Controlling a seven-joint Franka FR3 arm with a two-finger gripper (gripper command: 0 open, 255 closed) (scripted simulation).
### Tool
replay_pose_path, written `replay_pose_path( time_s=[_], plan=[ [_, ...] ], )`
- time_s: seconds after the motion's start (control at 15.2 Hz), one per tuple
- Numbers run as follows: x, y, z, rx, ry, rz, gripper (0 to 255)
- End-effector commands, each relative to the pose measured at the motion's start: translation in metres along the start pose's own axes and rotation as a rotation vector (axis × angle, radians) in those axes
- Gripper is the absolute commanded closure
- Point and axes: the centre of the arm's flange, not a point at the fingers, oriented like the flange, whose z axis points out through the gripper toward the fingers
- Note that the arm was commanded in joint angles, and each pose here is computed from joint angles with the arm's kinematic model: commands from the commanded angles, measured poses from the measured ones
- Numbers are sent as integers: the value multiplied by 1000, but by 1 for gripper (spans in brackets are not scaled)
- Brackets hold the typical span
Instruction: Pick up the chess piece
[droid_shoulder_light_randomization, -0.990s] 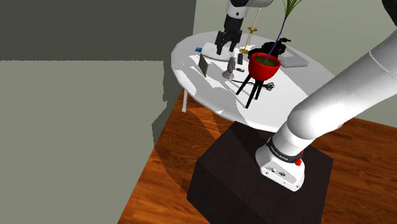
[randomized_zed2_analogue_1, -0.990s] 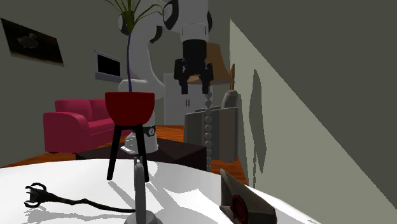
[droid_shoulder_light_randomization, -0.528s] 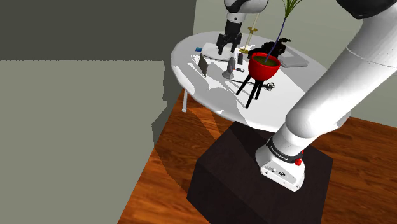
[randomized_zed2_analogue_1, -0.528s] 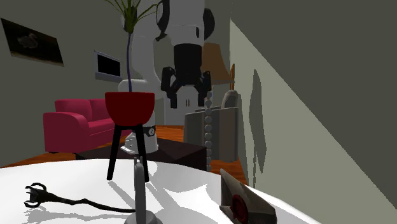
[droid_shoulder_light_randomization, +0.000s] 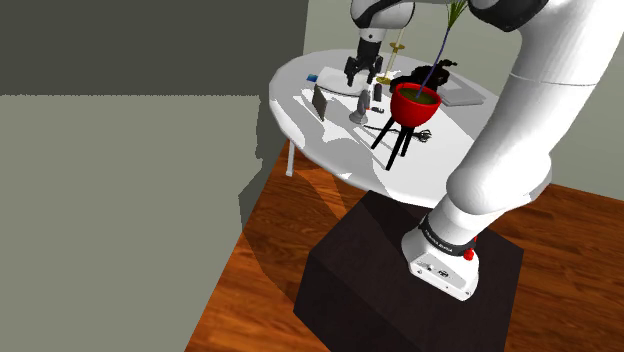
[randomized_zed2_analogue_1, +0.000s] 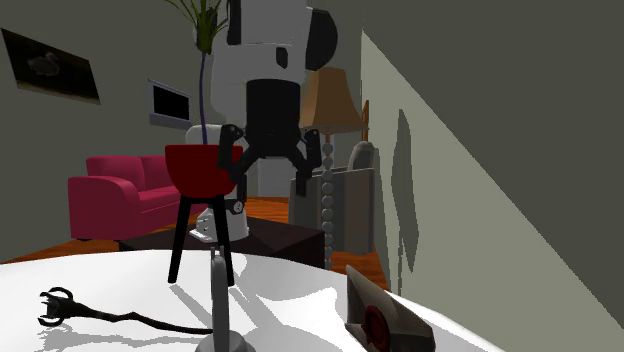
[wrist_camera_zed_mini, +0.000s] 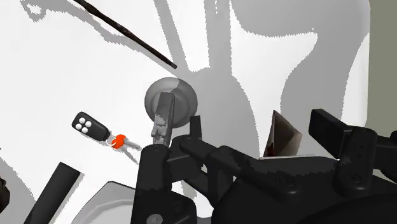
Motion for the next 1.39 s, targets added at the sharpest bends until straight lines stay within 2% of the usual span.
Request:
replay_pose_path(
  time_s=[0.0, 0.46, 1.06, 1.12, 1.32],
  plan=[
    [18, 21, 10, -5, -3, 30, 0],
    [65, 90, 43, -19, -14, 133, 0],
    [67, 90, 83, -19, -14, 133, 0],
    [66, 89, 83, -19, -14, 133, 255],
    [67, 90, 83, -19, -14, 133, 255]
  ],
)
